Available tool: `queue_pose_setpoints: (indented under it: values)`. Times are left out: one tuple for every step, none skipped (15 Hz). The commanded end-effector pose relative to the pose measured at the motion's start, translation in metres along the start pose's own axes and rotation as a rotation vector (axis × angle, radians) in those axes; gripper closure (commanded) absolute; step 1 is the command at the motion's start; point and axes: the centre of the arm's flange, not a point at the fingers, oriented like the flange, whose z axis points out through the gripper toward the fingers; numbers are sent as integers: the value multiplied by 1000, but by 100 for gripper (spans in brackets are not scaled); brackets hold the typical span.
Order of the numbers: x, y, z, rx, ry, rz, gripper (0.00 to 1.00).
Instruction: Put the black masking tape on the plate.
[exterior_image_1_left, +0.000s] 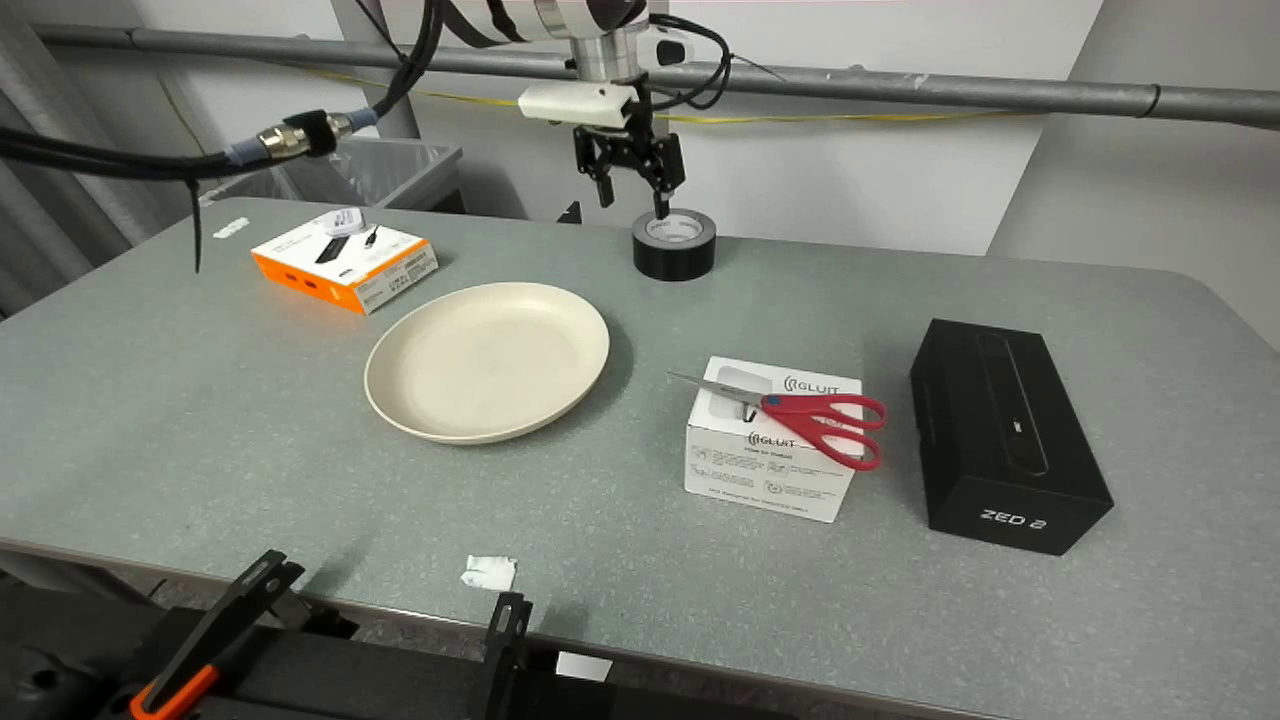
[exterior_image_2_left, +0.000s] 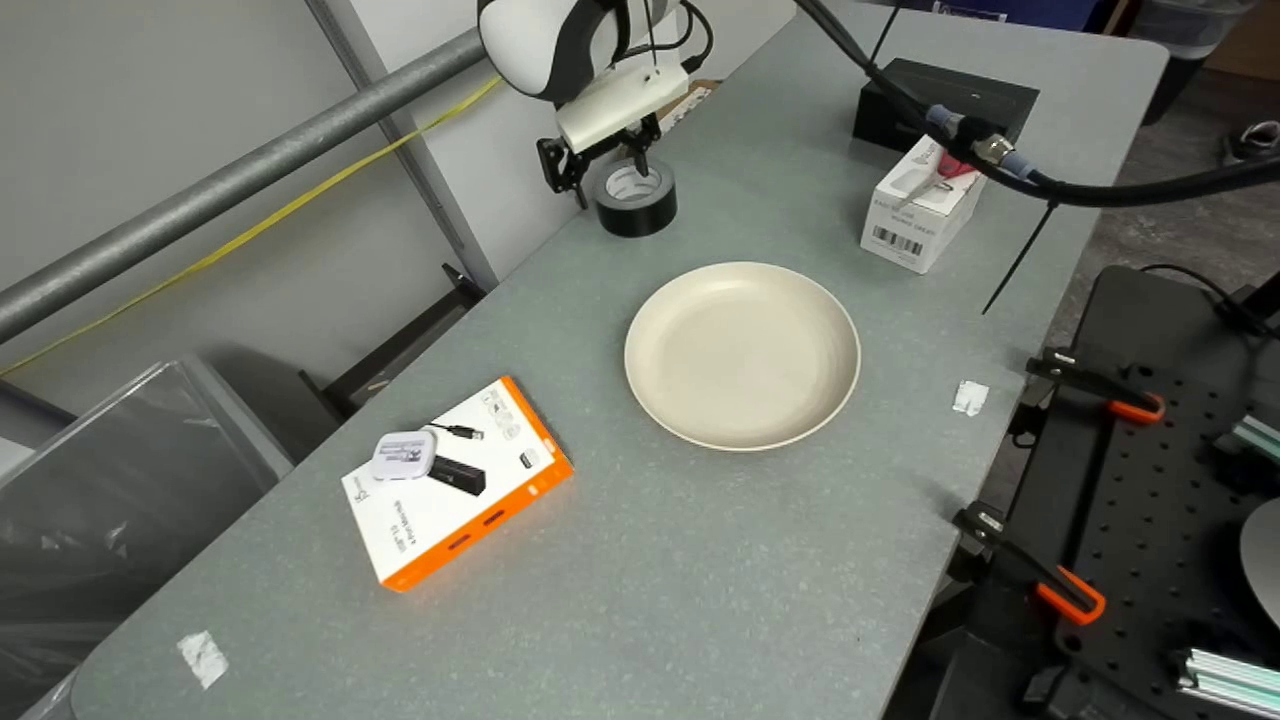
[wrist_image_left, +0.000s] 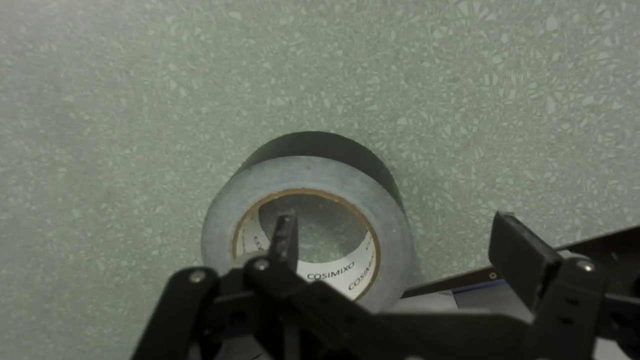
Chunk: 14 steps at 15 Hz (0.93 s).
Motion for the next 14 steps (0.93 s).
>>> queue_pose_setpoints:
  values:
    - [38,-20,30,-17,47,40,0]
    - [41,-22,37,-17,42,45,0]
    - [44,-23,43,-16,39,47,0]
    - [47,-24,49,-15,36,48,25]
    - [49,-25,53,-17,39,48,26]
    - [50,-25,54,-15,43,50,32]
    - [50,-24,53,-12,47,52,42]
    - [50,-22,46,1,49,57,50]
    - [51,-20,40,13,44,61,58]
    - [53,-17,28,22,39,73,65]
    - [52,-14,16,38,25,71,74]
    - [46,-11,2,64,-1,46,81]
    - [34,-10,-17,90,-3,11,88]
    - [25,-11,-32,107,-4,-17,96]
